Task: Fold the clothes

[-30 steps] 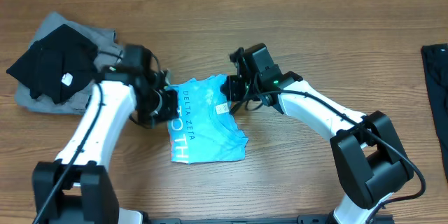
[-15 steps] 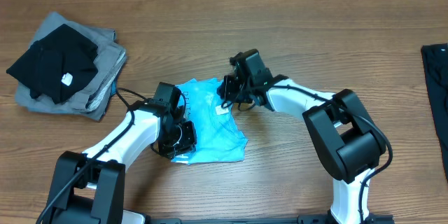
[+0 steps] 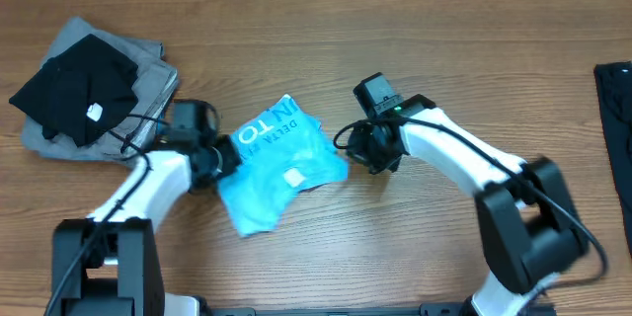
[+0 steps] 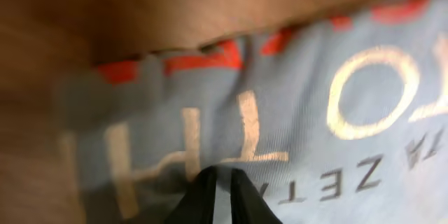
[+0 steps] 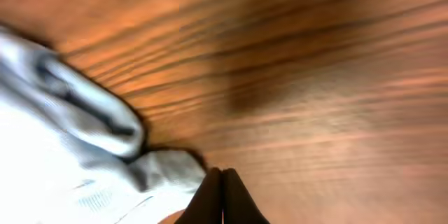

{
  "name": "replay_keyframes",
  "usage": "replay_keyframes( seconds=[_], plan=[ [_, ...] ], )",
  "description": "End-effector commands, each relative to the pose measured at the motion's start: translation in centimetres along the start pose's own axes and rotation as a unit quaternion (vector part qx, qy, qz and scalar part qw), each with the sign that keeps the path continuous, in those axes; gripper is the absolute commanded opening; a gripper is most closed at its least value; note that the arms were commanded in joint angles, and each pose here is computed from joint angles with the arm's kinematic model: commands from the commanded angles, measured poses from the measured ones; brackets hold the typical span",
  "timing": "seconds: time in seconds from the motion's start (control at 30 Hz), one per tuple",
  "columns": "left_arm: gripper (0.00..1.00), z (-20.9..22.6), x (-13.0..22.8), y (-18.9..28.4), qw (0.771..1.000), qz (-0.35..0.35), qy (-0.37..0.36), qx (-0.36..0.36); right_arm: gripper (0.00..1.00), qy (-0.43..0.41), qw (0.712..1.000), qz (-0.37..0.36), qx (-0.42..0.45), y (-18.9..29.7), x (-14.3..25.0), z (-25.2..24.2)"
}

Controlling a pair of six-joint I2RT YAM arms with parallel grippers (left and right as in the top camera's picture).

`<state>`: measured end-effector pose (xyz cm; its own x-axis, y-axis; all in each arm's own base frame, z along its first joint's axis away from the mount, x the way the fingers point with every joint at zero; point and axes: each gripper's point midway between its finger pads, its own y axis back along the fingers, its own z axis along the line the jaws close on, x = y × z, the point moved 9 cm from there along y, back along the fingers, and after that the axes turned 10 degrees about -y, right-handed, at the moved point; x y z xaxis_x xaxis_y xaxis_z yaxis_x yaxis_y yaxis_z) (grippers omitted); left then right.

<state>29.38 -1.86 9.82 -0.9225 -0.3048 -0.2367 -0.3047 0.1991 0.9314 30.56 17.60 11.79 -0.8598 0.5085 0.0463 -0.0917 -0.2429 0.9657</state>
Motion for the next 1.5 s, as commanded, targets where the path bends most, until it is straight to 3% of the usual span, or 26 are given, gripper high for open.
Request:
replay_keyframes(
  seconds=[0.0, 0.17, 0.33, 0.57, 0.87, 1.13, 1.3, 1.47],
  plan=[
    [0.15, -0.6, -3.7, 2.3, 0.996, -0.039, -0.07, 0.037, 0.04, 0.06, 0.995, -0.075, -0.04, 4.5, 0.3, 1.0],
    [0.26, -2.3, -5.4, 6.2, 0.991, -0.008, -0.109, 0.075, 0.04, 0.188, 0.972, -0.085, -0.112, 6.4, 1.1, 3.0],
    [0.27, -2.3, -3.5, 7.3, 0.99, 0.07, -0.102, 0.062, 0.04, 0.214, 0.96, -0.064, -0.171, 5.0, 1.6, 5.3],
    [0.29, 0.1, 0.9, 4.5, 0.987, 0.153, -0.057, 0.01, 0.04, 0.193, 0.96, -0.046, -0.199, -1.0, 1.7, 8.0],
    [0.25, 1.7, 3.4, -1.0, 0.994, 0.076, -0.065, 0.032, 0.04, 0.04, 0.996, 0.029, -0.08, -5.6, 1.1, 3.8],
    [0.28, -0.6, -1.7, -0.1, 0.986, -0.059, -0.114, 0.106, 0.04, -0.009, 0.998, 0.065, -0.006, -4.3, 1.8, 1.2],
    [0.43, -2.2, -3.9, 2.8, 0.981, -0.038, -0.15, 0.121, 0.04, 0.052, 0.998, 0.02, -0.022, -1.8, 1.4, 1.6],
    [0.75, -1.9, -4.6, 5.9, 0.982, 0.008, -0.158, 0.104, 0.04, 0.171, 0.982, 0.005, -0.081, 1.1, 1.7, 3.1]
  ],
)
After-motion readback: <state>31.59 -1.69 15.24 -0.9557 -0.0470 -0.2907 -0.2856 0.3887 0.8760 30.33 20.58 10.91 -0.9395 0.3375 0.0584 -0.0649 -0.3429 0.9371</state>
